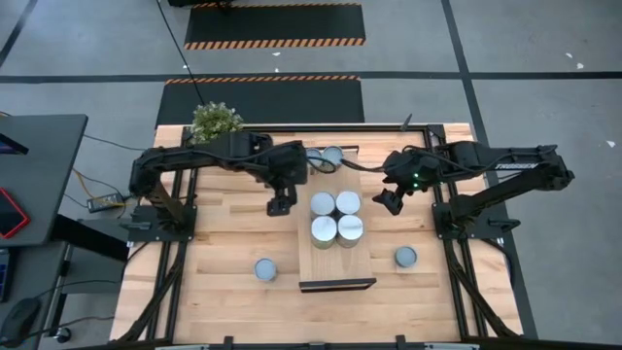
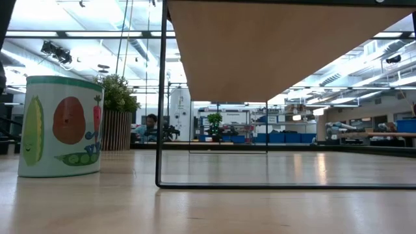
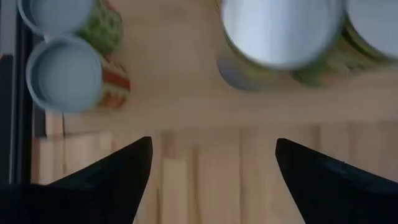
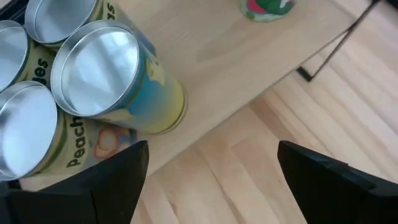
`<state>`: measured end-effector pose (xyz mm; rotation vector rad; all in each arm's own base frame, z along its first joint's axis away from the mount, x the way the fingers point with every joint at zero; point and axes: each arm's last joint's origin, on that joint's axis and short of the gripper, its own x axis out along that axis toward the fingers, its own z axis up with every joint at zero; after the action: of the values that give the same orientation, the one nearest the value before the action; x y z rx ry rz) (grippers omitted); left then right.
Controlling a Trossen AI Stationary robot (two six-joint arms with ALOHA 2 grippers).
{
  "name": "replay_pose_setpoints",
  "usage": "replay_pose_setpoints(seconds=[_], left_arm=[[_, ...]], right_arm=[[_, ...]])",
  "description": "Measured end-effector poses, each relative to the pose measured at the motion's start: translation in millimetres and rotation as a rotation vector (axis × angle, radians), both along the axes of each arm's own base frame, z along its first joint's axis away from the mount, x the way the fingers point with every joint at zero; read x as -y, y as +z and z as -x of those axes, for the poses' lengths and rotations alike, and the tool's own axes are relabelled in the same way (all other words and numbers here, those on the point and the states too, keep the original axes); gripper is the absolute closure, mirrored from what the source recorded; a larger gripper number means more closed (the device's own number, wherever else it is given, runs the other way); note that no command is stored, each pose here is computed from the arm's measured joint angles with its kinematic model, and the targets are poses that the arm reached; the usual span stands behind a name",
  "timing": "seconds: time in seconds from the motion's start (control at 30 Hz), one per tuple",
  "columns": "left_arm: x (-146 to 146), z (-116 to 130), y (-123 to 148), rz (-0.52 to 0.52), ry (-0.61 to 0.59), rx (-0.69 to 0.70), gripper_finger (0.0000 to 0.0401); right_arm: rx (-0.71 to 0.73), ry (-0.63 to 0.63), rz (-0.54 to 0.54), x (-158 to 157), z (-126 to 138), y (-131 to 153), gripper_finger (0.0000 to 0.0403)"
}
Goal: Pick and place cans onto a shelf
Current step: Put the canned mixed vegetables on the shelf
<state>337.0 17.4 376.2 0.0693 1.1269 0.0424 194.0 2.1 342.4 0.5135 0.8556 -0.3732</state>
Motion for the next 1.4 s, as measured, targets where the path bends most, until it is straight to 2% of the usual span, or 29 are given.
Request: replay_pose_setpoints(seconds=[0.17,0.4,0.57,0.73,0.9,1.03,1.2,1.4], left_arm=[[20,19,11,0.056,-0.033,-0.025,0.0056],[58,22,12,0.095,-0.112,-0.016,0.0057],[78,26,-18,0.111,-0.106,-0.102,0.0079],[95,41,-44,0.170,-0.069,-0.119,0.0118],[110,56,-56,0.212,-0.034,-0.118,0.0148],[126,69,-78,0.220,0.021,-0.207,0.0156],[151,88,-110,0.203,0.086,-0.289,0.0124],[174,103,-142,0.222,0.103,-0.273,0.0041]], right_arm=[[0.027,-0.031,0.049,-11,11,5,0.0039],[0.035,-0.010,0.107,-29,18,6,0.0039],[-0.028,0.011,0.101,-37,25,2,0.0039],[-0.051,0.023,0.085,-44,28,0,0.0039],[-0.048,0.023,0.084,-47,29,-1,0.0039],[-0.047,0.019,0.081,-47,29,-1,0.0039],[-0.044,0.005,0.070,-47,29,-1,0.0039],[-0.042,0.004,0.069,-47,29,0,0.0039]])
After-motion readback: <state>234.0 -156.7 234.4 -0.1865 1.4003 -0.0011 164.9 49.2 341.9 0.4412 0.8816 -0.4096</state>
